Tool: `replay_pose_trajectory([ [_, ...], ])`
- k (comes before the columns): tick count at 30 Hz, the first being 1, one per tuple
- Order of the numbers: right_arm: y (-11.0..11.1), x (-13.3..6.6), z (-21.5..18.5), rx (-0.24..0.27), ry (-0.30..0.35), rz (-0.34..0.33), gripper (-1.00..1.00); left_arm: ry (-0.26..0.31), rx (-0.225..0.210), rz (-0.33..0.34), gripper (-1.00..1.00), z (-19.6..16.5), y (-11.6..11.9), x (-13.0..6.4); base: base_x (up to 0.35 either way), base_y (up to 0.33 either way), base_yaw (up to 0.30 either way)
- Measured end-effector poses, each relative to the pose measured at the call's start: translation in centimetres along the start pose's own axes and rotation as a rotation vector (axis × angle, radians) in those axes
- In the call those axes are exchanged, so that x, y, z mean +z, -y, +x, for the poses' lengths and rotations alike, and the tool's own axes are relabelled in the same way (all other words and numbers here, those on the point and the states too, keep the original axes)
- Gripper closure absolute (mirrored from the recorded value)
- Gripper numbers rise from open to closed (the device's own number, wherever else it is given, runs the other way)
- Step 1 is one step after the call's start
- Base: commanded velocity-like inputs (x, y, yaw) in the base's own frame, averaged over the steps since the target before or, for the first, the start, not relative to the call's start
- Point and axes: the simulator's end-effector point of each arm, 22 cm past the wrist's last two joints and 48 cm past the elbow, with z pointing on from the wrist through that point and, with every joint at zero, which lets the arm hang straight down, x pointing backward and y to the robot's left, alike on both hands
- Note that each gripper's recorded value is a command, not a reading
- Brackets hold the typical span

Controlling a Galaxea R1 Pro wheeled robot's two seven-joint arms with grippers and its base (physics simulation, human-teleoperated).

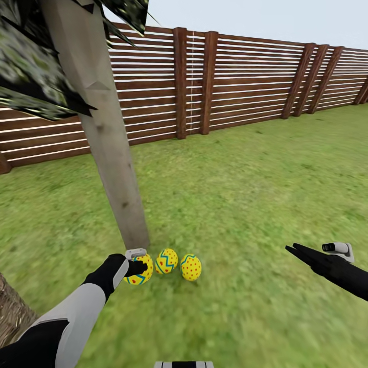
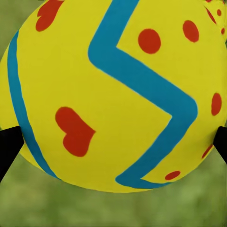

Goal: Take the three Easter eggs out of the wicker basket on the lawn in the garden, then place them on the lawn next to a single tree (choose any tree) so that all three eggs are next to the same tree and none are left in the basket.

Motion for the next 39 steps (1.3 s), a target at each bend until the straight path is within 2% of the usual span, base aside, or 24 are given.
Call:
replay_pose_trajectory([
  [15,0.0,0.0,0.0,0.0,0.0,0.0,-1.0,0.003,-0.002,0.0,1.0,-0.1,0.0,0.0,0.004,-0.001,0.0],
  [27,2.3,0.4,1.0,0.038,-0.018,0.026,-1.0,-0.042,-0.004,-0.012,1.0,2.0,-0.5,2.3,0.0,0.0,0.0],
  [33,3.5,0.6,1.6,0.057,-0.027,0.039,-1.0,-0.043,-0.009,-0.096,1.0,2.7,-2.4,3.4,0.0,0.0,0.0],
  [39,4.6,0.7,2.1,0.075,-0.036,0.052,-1.0,-0.063,-0.011,-0.114,1.0,3.7,-3.0,4.4,0.0,0.0,0.0],
])
